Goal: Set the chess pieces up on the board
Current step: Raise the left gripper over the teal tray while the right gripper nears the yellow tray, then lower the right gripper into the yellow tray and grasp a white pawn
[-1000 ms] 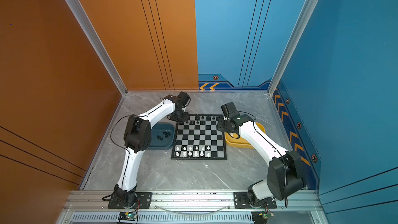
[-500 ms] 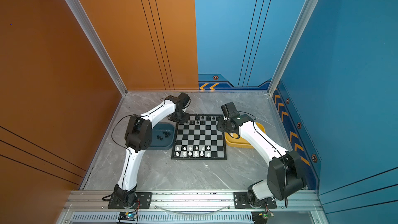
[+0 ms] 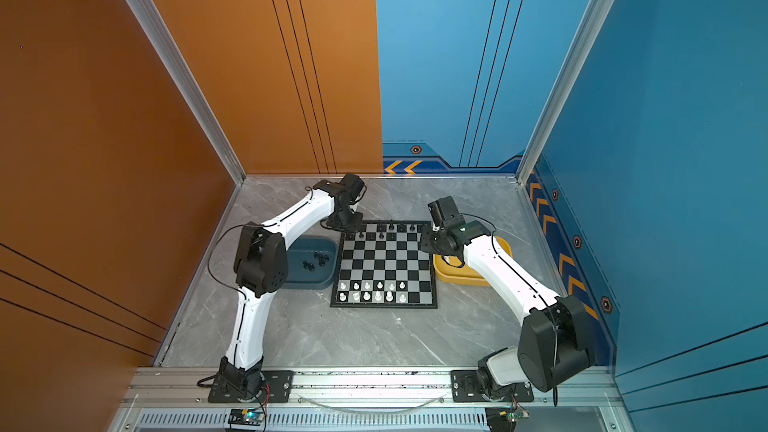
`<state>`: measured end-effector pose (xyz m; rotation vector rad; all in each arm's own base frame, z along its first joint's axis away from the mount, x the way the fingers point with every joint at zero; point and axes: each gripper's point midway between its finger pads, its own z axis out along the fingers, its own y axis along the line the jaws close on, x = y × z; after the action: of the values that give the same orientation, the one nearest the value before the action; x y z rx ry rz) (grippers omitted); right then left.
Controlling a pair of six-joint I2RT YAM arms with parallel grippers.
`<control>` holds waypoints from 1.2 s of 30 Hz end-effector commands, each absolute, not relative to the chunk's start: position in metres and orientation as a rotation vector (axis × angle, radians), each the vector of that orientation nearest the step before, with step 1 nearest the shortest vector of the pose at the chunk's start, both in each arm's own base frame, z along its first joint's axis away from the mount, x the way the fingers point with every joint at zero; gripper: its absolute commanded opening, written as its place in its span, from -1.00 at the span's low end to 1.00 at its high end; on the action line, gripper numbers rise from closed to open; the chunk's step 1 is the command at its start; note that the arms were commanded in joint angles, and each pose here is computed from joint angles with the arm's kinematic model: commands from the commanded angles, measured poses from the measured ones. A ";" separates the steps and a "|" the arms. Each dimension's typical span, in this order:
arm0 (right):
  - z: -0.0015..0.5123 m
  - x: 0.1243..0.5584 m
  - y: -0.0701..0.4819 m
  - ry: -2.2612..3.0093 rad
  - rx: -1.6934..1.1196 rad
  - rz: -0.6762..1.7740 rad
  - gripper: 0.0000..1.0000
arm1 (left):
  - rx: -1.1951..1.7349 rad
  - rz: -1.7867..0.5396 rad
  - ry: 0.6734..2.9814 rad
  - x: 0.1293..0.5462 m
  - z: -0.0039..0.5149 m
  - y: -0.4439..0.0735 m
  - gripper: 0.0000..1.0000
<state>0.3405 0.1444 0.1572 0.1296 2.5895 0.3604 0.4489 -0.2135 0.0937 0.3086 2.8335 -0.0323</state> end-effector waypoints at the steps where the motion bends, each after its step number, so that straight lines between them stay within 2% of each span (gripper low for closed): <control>1: 0.157 0.332 0.138 2.603 0.154 0.346 -0.34 | 0.323 -0.017 2.764 0.442 0.135 -0.207 -0.30; 15: 0.189 0.337 0.112 2.564 0.206 0.249 -0.28 | 0.250 -0.009 2.532 0.424 0.230 -0.169 -0.30; 22: 0.185 0.332 0.085 2.582 0.274 0.190 -0.28 | 0.168 -0.164 2.346 0.408 0.260 -0.153 -0.29; 31: 0.169 0.327 0.060 2.638 0.321 0.139 -0.28 | 0.084 -0.303 2.113 0.386 0.279 -0.129 -0.10; 36: 0.149 0.331 0.057 2.703 0.325 0.119 -0.29 | 0.064 -0.351 2.042 0.387 0.289 -0.124 -0.07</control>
<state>0.3394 0.0620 0.1710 0.3411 2.6096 0.1695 0.3788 -0.1184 0.2660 0.0688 2.1511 -0.2725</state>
